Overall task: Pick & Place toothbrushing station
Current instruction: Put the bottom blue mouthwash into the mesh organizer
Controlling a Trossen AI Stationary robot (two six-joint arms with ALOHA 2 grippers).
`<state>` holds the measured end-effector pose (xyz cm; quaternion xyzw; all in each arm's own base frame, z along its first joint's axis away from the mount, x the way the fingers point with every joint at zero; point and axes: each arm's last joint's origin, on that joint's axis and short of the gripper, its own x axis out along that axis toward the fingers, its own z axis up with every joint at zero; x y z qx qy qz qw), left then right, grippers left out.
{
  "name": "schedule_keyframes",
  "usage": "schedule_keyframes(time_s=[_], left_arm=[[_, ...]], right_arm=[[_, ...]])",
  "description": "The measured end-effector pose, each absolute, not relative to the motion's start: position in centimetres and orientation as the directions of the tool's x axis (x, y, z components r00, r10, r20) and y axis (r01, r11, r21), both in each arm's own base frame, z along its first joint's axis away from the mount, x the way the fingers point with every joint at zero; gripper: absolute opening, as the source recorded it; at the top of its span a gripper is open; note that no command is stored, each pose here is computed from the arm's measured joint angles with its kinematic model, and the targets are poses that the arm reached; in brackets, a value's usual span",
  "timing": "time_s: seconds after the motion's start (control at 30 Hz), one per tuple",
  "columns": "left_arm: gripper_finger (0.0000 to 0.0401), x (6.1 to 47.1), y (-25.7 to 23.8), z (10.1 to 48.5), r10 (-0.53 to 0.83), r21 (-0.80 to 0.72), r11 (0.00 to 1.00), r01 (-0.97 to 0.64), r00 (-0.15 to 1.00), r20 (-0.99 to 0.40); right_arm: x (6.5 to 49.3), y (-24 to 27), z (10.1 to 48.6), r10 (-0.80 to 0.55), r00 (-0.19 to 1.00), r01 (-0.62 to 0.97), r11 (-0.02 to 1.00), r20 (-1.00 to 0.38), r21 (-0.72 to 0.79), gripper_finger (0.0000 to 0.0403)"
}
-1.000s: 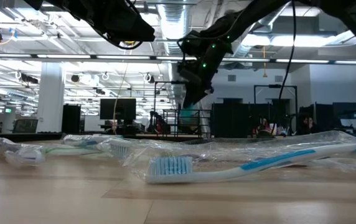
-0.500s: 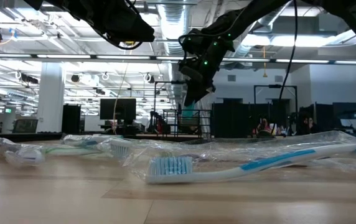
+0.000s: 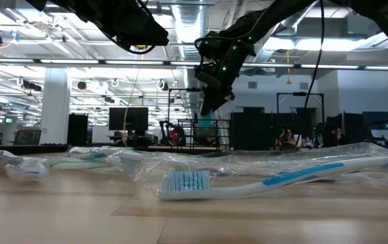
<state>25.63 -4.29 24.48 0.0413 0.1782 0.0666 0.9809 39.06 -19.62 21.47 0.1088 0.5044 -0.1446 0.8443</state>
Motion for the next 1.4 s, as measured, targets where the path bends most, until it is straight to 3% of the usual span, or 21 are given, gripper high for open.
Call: schedule_keyframes(time_s=[0.23, 0.47, 0.8, 1.07, 1.4], left_arm=[[0.0126, 25.63, -4.30, 24.48, 0.145, 0.105, 0.988, -0.116, 0.928, -0.344], [0.0126, 25.63, -4.29, 24.48, 0.145, 0.105, 0.988, -0.116, 0.928, -0.344], [0.0126, 25.63, -4.29, 24.48, 0.145, 0.105, 0.988, -0.116, 0.928, -0.344], [0.0126, 25.63, -4.29, 24.48, 0.145, 0.105, 0.988, -0.116, 0.928, -0.344], [0.0126, 25.63, -4.30, 24.48, 0.145, 0.105, 0.988, -0.116, 0.928, -0.344]], right_arm=[[39.15, -19.64, 21.51, -0.139, 0.458, 0.353, 0.935, -0.878, 0.036, 0.0091], [39.15, -19.64, 21.51, -0.139, 0.458, 0.354, 0.935, -0.878, 0.037, 0.0083], [39.18, -19.66, 21.53, -0.140, 0.461, 0.353, 0.935, -0.876, 0.037, 0.0115], [39.07, -19.61, 21.46, -0.137, 0.449, 0.340, 0.940, -0.883, 0.027, 0.0084], [39.00, -19.59, 21.43, -0.139, 0.440, 0.344, 0.939, -0.887, 0.024, 0.0084]])
